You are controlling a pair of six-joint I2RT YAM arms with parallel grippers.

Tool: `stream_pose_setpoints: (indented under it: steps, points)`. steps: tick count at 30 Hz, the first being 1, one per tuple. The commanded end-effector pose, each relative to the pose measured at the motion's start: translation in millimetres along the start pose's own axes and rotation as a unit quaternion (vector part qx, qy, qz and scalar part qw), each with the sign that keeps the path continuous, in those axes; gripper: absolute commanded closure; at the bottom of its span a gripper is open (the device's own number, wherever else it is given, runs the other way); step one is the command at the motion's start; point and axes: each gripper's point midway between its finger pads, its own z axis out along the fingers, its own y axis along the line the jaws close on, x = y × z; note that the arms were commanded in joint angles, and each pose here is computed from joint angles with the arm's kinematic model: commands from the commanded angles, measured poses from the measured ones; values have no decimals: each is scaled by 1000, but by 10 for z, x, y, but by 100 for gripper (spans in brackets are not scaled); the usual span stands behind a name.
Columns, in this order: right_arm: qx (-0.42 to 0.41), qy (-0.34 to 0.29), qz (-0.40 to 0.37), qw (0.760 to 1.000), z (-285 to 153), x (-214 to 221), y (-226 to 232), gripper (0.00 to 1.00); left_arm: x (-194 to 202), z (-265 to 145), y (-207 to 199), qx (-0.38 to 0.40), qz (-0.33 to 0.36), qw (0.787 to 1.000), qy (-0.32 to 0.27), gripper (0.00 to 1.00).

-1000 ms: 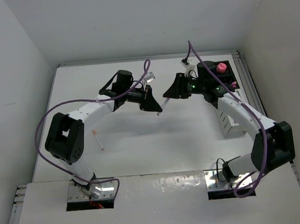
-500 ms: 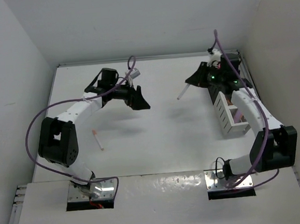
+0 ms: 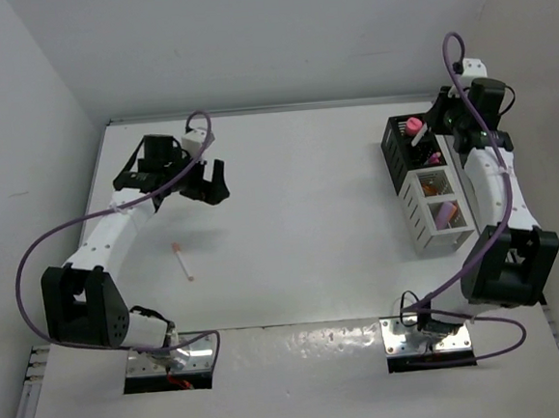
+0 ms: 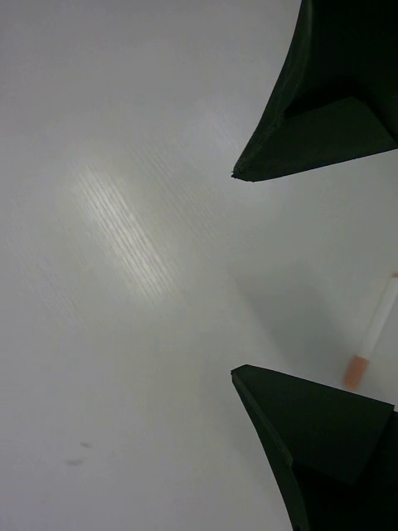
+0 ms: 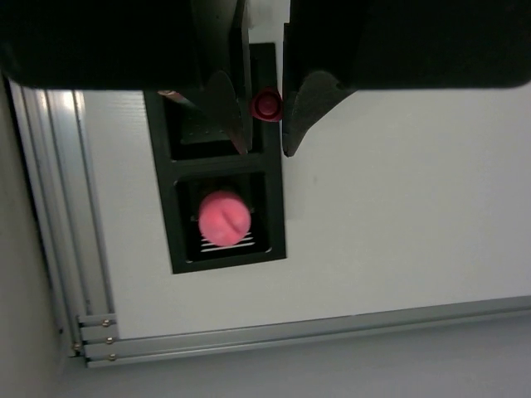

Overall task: Sort the stationery into containers
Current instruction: Place the pen in the storage box, then move the pen to the center of the board.

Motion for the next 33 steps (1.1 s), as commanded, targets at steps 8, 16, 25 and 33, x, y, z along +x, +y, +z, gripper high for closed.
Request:
stream_pose_setpoints:
  steps: [8,16,25,33]
  points:
    - [90,-5,-51,995,224,-157,-443,100,533,-328,645,-126,-71,987,71,0]
    - [92,51,-40,994,251,183,-410,58,1233,-359,859,-185,-186,955,137,0]
    - [57,37,-6,998,117,37,-216,51,1706,-394,1023,-252,-293,907,168,13]
    - [54,36,0,998,77,22,-203,49,1967,-233,871,-222,-331,896,195,37]
